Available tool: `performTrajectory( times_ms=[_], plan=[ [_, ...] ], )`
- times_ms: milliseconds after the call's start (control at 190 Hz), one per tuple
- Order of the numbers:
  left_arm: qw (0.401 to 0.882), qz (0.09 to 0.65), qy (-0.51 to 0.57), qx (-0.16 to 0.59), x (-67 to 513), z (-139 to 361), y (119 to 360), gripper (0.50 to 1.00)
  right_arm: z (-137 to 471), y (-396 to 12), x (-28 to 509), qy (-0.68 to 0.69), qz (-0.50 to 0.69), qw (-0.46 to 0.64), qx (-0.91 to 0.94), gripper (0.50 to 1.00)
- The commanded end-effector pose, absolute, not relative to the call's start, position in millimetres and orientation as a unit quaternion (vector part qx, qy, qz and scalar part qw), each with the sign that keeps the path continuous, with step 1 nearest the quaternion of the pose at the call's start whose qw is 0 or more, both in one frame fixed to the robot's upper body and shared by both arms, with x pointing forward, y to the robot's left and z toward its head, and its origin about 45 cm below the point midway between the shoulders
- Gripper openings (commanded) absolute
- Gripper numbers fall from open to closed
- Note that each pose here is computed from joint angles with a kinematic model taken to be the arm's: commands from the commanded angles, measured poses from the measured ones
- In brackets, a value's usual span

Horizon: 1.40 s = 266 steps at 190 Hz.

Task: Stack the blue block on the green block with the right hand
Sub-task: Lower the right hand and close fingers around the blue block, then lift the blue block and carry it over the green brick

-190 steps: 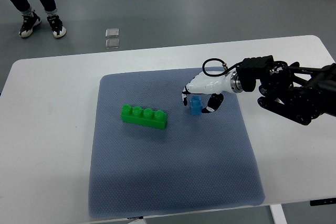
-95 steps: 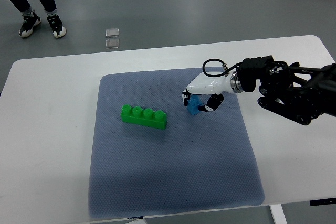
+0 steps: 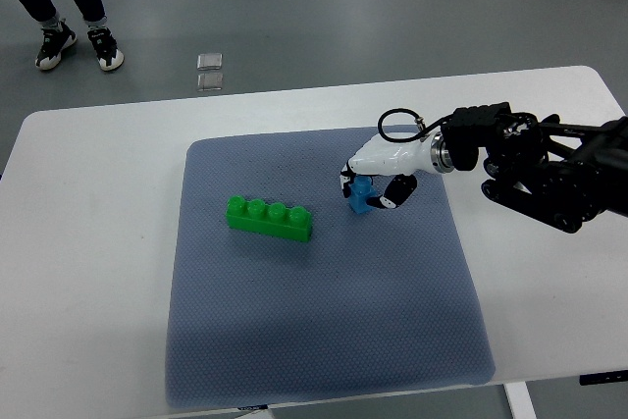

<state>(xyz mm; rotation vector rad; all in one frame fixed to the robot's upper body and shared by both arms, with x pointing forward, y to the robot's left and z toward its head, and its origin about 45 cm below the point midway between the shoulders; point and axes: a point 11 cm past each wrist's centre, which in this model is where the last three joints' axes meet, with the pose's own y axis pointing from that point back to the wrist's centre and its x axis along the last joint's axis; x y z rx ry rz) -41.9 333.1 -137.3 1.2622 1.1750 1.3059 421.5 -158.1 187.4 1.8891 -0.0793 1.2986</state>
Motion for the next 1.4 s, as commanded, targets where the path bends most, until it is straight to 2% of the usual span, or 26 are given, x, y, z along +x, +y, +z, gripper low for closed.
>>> performTrajectory(
  times_ms=[0,300,721,1074,1396],
  plan=[
    [0.47,0.533,0.48,0.515,-41.9,-137.3,333.0,1.0,190.5,-156.3,422.5,-0.034,0.52,0.408,0.749,0.549],
    [0.47,0.533,0.48,0.515,-41.9,-137.3,333.0,1.0,207.5,-147.9,429.3,-0.037,0.539,0.398,0.742,0.549],
    [0.47,0.533,0.48,0.515,-41.9,-137.3,333.0,1.0,246.3,-79.4,418.1,-0.01,0.597,0.311,0.74,0.552],
    [0.47,0.533,0.48,0.515,-41.9,-137.3,333.0,1.0,242.6,-51.7,398.4,0.013,0.602,0.273,0.75,0.552],
    [0.47,0.533,0.48,0.515,-41.9,-137.3,333.0,1.0,235.0,-50.3,403.0,0.007,0.602,0.282,0.747,0.552]
  ],
)
